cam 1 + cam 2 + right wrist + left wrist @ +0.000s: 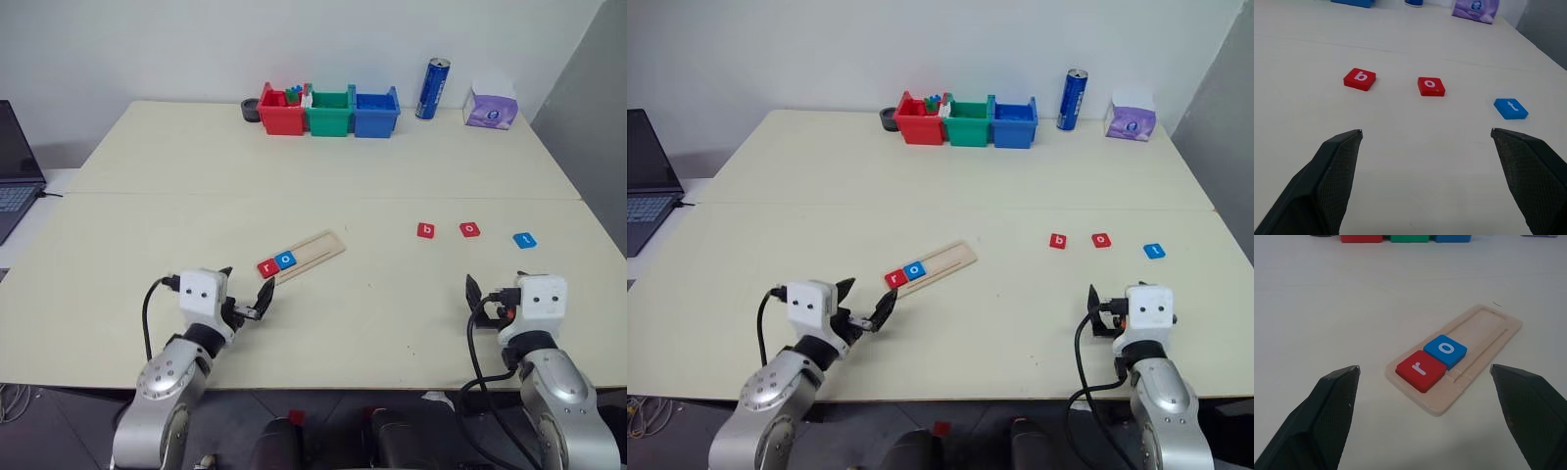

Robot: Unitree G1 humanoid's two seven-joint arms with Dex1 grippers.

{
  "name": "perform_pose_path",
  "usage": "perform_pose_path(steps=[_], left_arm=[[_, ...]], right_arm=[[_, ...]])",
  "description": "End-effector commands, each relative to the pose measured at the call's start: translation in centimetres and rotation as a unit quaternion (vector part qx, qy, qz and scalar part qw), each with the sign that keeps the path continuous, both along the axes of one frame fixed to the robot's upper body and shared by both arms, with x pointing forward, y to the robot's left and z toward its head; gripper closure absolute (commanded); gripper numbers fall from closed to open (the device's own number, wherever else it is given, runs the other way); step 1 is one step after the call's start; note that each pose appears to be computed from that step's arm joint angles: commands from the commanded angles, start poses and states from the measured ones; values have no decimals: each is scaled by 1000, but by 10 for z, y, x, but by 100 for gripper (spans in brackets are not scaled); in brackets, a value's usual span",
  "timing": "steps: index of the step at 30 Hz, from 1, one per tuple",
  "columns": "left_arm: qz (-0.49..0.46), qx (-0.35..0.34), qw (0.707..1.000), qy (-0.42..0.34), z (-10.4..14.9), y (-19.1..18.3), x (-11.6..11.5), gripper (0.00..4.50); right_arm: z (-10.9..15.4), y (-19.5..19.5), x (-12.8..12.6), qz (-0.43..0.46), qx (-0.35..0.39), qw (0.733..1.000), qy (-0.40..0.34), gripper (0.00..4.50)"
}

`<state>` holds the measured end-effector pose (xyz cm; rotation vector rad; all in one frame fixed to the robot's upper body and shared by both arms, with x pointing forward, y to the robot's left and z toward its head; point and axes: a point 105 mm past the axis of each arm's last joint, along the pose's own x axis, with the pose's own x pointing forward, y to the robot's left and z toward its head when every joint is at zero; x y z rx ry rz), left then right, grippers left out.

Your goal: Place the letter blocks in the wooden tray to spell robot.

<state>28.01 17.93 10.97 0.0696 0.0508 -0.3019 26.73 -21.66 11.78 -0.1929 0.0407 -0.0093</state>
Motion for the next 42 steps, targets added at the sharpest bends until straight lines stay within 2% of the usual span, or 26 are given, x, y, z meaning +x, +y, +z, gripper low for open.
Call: perform_pose_path(steps=[1, 3, 6, 8, 11, 13, 16, 20, 29, 42], left_arm=[[-30, 13, 999, -22, 19, 0, 12, 0], [-53, 18, 998, -28, 29, -1, 20, 0], [-109, 55, 992, -39, 40, -7, 29, 0], [-134, 78, 987, -38, 40, -8, 32, 0], [-184, 62, 981, -3, 32, -9, 33, 0], [-210, 46, 977, 4, 33, -7, 33, 0], [-230, 58, 971, 10, 33, 1, 35, 0], [-267, 79, 960, 23, 27, 6, 32, 0], [-284, 125, 950, 15, 18, 14, 43, 0], [-308, 90, 946, 43, -5, 6, 60, 0]], right_arm=[[17, 13, 11, 63, -27, 998, -10, 2], [32, 18, 19, 94, -40, 994, -35, 2], [50, 36, 26, 204, -52, 976, -47, 2], [46, 52, 22, 293, -43, 955, -12, 2], [44, 68, 12, 400, -15, 916, 26, 2], [46, 71, 11, 440, -2, 897, 42, 2], [44, 72, 9, 482, -3, 874, 64, 2], [42, 76, 7, 514, -6, 854, 79, 2], [45, 89, 7, 529, 1, 845, 72, 2], [53, 96, 2, 532, 11, 844, 66, 2]])
